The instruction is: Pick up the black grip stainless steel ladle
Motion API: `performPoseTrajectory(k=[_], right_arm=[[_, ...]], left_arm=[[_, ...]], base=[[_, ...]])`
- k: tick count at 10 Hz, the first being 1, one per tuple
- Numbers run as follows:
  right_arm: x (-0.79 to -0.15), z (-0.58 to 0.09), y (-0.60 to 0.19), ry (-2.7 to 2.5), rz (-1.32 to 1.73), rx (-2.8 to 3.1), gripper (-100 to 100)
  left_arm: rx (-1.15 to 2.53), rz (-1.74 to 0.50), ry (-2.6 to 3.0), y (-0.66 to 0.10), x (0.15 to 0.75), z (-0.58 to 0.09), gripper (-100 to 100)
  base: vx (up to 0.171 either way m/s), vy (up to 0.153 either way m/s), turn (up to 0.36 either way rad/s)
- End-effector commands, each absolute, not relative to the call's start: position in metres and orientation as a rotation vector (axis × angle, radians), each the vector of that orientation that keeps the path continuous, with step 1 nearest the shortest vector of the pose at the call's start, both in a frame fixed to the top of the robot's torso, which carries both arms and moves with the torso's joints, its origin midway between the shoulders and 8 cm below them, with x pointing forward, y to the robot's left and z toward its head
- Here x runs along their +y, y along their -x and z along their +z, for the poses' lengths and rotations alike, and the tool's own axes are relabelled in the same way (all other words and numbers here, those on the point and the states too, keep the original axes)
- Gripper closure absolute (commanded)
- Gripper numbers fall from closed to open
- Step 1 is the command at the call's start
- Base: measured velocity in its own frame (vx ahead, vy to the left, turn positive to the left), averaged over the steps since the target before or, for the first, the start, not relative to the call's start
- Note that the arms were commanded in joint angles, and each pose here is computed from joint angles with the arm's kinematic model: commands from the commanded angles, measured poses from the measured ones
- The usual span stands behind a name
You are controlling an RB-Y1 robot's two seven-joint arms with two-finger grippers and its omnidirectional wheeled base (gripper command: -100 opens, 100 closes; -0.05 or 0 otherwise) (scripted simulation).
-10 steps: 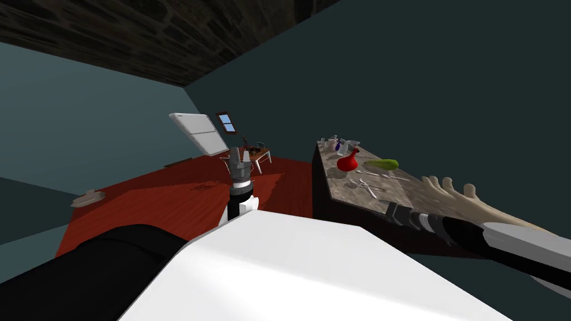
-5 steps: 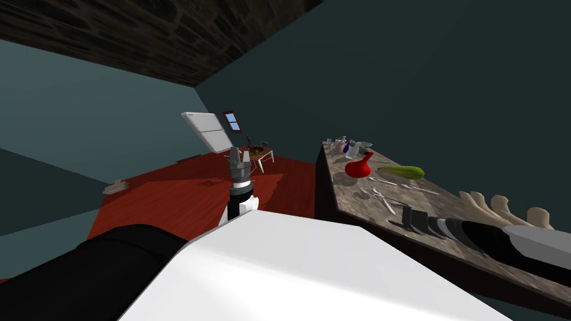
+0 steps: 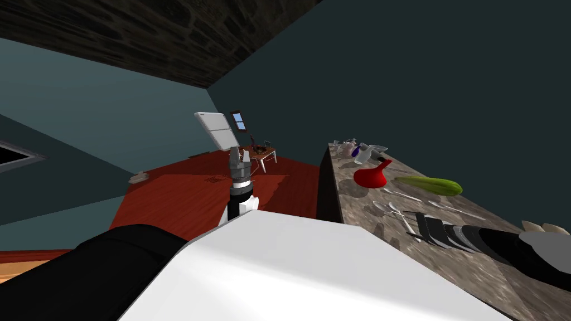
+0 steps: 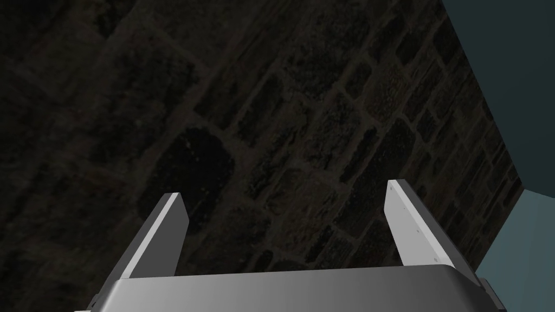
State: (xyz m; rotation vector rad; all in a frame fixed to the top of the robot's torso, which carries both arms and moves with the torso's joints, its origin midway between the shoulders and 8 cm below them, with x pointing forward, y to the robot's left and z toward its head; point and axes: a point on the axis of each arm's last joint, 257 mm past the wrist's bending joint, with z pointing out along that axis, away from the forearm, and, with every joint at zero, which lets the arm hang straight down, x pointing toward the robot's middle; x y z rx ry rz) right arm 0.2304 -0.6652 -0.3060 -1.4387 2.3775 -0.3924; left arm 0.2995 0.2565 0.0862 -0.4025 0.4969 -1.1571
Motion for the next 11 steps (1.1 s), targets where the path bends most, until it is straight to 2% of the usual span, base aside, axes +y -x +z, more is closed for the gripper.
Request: performPoseTrajectory(k=[1,4,5,6,10,11], right_arm=[[-0.674,-0.308,-0.219,1.505,-0.416,2.387,-100],[-0.68,-0.31,-0.209,1.546,-0.425,2.395,-100],[-0.68,-0.31,-0.209,1.55,-0.427,2.394,0],[-0.686,-0.313,-0.204,1.513,-0.433,2.421,-100],[-0.707,-0.322,-0.181,1.366,-0.456,2.523,-100],[-0.707,-0.322,-0.181,1.366,-0.456,2.523,-100]], left_arm=[[0.497,-1.157,0.402,-0.3,0.256,0.086,0],[0.497,-1.157,0.403,-0.3,0.256,0.086,0],[0.497,-1.157,0.403,-0.3,0.256,0.086,0],[0.497,-1.157,0.403,-0.3,0.256,0.086,0],[0.497,-1.158,0.403,-0.3,0.256,0.086,0],[0.497,-1.157,0.403,-0.3,0.256,0.086,0]], base=[[0.138,-0.083,0.14],[0.084,-0.055,0.095],[0.009,-0.007,-0.002],[-0.048,-0.005,0.208],[-0.152,-0.023,0.325],[-0.088,-0.032,0.094]])
